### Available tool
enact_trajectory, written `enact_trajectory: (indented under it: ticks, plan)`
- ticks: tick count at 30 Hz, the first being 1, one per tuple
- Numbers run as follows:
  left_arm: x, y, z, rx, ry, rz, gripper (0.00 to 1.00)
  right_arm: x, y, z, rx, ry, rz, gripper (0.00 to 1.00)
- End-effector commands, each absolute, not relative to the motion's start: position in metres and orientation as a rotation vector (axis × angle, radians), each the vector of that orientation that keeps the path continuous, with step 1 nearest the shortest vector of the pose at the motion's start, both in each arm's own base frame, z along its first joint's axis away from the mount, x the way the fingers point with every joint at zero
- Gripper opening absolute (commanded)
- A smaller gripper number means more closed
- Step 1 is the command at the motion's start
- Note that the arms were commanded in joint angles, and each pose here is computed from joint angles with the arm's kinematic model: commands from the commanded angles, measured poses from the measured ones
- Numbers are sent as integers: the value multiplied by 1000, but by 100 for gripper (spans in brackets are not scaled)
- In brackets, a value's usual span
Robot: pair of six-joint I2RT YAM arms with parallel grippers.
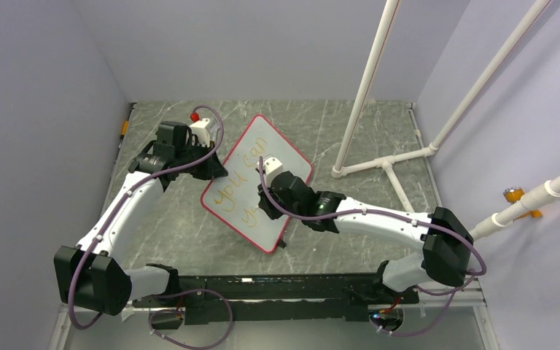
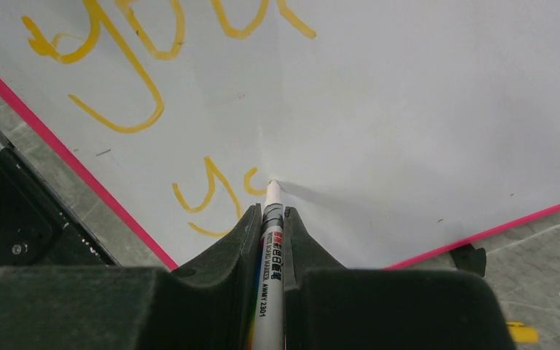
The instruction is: Write a sentence on the whiteboard
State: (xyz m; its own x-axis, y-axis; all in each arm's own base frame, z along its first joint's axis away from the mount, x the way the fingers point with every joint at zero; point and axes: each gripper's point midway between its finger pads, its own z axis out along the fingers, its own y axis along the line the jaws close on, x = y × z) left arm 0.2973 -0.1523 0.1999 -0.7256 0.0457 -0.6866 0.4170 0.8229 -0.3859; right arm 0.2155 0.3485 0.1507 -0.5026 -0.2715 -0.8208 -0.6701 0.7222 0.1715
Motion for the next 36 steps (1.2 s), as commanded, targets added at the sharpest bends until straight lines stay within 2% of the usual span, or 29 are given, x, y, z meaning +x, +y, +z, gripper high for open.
enact_trajectory:
  ticks: [1, 14, 26, 32, 36]
  plan:
    - [315, -124, 199, 366, 2264, -456, 0, 229, 359, 166, -713, 2049, 588, 0]
    - [315, -124, 200, 366, 2263, -454, 0, 217, 373, 178, -785, 2012, 697, 0]
    - [315, -124, 200, 364, 2261, -451, 0, 212, 358, 206, -748, 1937, 757, 0]
    - [315, -124, 199, 365, 2263, -452, 0, 219, 345, 221, -690, 1902, 776, 0]
    - [315, -124, 200, 364, 2256, -450, 0, 232, 339, 210, -667, 1946, 753, 0]
